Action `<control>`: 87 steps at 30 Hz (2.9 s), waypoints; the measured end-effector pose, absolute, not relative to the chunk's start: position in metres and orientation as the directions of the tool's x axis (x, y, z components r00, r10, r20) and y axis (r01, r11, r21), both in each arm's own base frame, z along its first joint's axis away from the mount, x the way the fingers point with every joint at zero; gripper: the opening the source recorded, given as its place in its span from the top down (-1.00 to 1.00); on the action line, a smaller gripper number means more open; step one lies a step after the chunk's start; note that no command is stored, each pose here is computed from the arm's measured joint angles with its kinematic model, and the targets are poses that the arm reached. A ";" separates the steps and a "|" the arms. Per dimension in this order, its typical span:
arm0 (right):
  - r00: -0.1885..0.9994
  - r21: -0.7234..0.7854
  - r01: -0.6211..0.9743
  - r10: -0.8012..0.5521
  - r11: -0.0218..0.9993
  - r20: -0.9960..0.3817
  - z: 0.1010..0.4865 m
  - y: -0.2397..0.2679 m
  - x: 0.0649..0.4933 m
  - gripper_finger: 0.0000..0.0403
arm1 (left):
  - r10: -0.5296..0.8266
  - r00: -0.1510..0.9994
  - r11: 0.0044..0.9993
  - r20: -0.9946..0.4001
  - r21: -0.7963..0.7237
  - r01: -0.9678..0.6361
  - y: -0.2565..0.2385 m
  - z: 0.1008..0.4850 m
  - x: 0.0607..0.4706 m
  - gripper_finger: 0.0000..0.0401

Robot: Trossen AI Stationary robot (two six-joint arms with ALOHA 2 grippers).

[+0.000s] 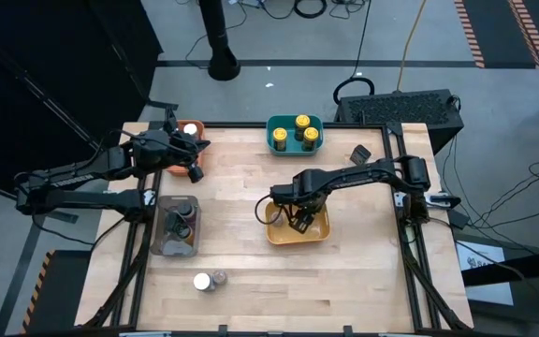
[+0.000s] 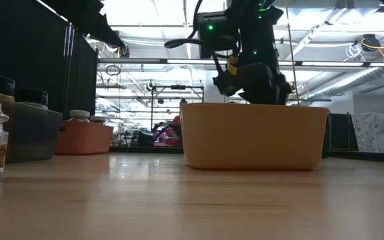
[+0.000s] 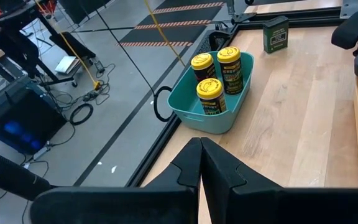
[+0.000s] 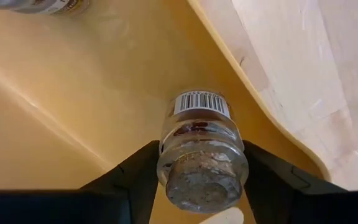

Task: Sort spices by type
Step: Put the right brown spice bottle into the yellow bin, then put the black seasoning can into the black bin

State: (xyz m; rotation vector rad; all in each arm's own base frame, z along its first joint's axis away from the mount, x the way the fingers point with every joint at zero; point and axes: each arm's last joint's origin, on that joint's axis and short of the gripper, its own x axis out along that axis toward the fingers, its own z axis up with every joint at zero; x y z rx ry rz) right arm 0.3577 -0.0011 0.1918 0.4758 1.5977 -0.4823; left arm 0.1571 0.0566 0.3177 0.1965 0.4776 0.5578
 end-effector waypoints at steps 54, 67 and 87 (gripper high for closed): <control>0.546 -0.178 0.341 -0.349 0.923 -0.761 0.298 0.082 0.259 0.99 | -0.018 0.776 0.969 -0.630 0.179 0.168 -0.023 0.241 0.253 0.99; 0.839 -0.002 0.332 -0.296 0.943 -0.456 0.278 0.050 0.223 1.00 | -0.023 0.729 0.972 -0.684 0.156 0.176 -0.041 0.190 0.290 0.99; 0.844 0.032 0.344 -0.294 0.938 -0.448 0.275 0.051 0.225 1.00 | 0.054 0.750 0.983 -0.660 0.168 0.078 -0.021 0.169 0.310 0.99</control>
